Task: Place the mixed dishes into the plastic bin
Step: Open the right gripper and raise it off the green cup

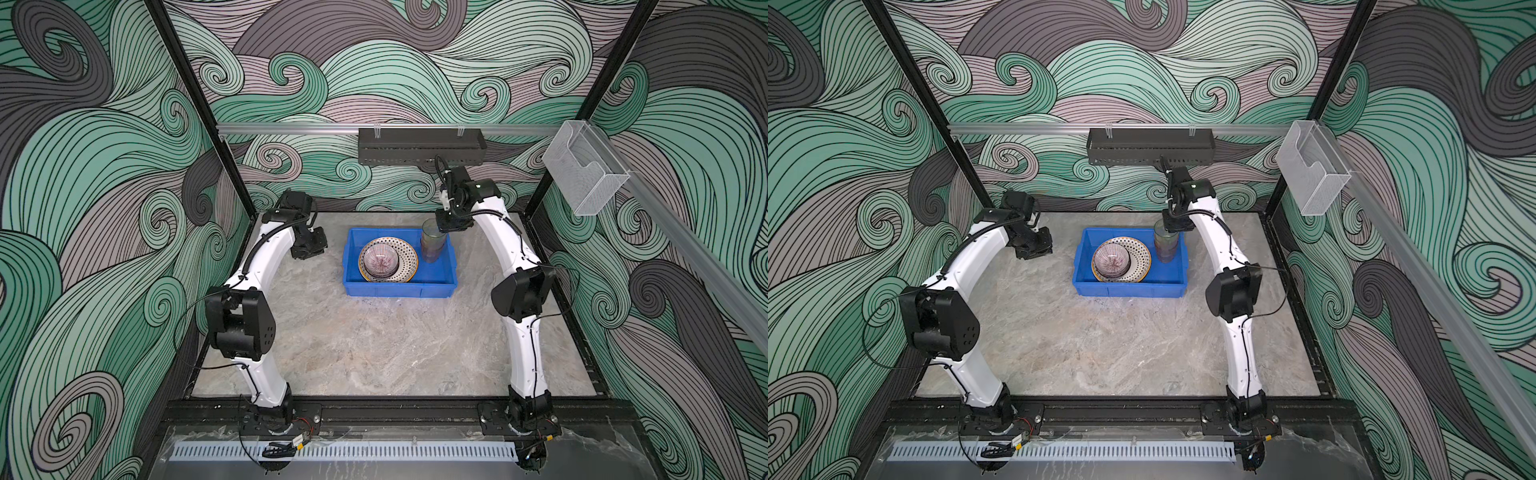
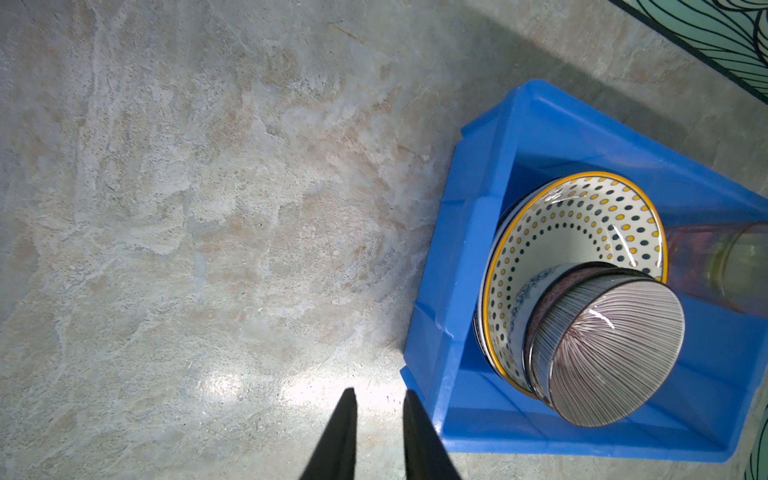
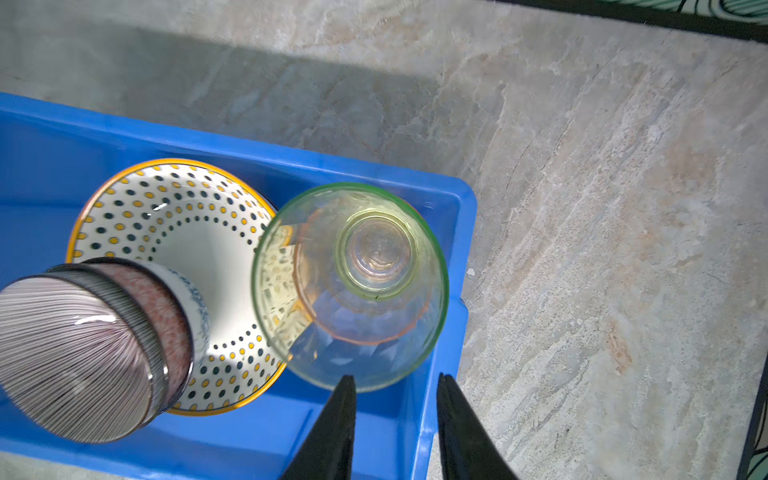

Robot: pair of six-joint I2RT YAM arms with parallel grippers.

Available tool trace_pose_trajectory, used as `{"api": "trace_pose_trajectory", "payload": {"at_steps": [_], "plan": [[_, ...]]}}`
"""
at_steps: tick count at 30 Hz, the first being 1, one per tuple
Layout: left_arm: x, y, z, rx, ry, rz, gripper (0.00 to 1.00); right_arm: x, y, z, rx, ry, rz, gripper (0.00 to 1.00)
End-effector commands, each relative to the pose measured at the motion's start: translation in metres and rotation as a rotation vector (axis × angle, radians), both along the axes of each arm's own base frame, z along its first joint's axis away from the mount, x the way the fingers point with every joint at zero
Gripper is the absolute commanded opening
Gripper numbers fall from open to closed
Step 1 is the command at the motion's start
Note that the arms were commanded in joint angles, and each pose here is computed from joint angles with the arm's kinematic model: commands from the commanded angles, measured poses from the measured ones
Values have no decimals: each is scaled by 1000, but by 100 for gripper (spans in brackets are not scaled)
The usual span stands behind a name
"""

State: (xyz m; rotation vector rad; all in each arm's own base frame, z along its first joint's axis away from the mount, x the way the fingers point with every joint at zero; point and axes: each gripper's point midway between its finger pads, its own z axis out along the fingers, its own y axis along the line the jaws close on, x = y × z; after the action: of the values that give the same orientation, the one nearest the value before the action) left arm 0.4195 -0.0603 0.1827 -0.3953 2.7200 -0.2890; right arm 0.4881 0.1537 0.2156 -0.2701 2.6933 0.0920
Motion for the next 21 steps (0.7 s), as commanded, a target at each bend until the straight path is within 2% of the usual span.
{"api": "trace_pose_trajectory", "payload": {"at_steps": [1, 8, 15, 21], "plan": [[-4, 3, 25, -10, -52, 12, 24, -17, -2, 33, 24, -42, 21, 36], [-8, 2, 33, -18, -106, -4, 24, -32, -5, 54, 19, -109, 33, 38], [-6, -7, 49, -50, -283, -72, 24, -49, -16, 64, 37, -239, 14, 43], [-12, 15, 60, 48, -449, -8, 23, -69, -37, 61, 3, -339, -24, 50]]}}
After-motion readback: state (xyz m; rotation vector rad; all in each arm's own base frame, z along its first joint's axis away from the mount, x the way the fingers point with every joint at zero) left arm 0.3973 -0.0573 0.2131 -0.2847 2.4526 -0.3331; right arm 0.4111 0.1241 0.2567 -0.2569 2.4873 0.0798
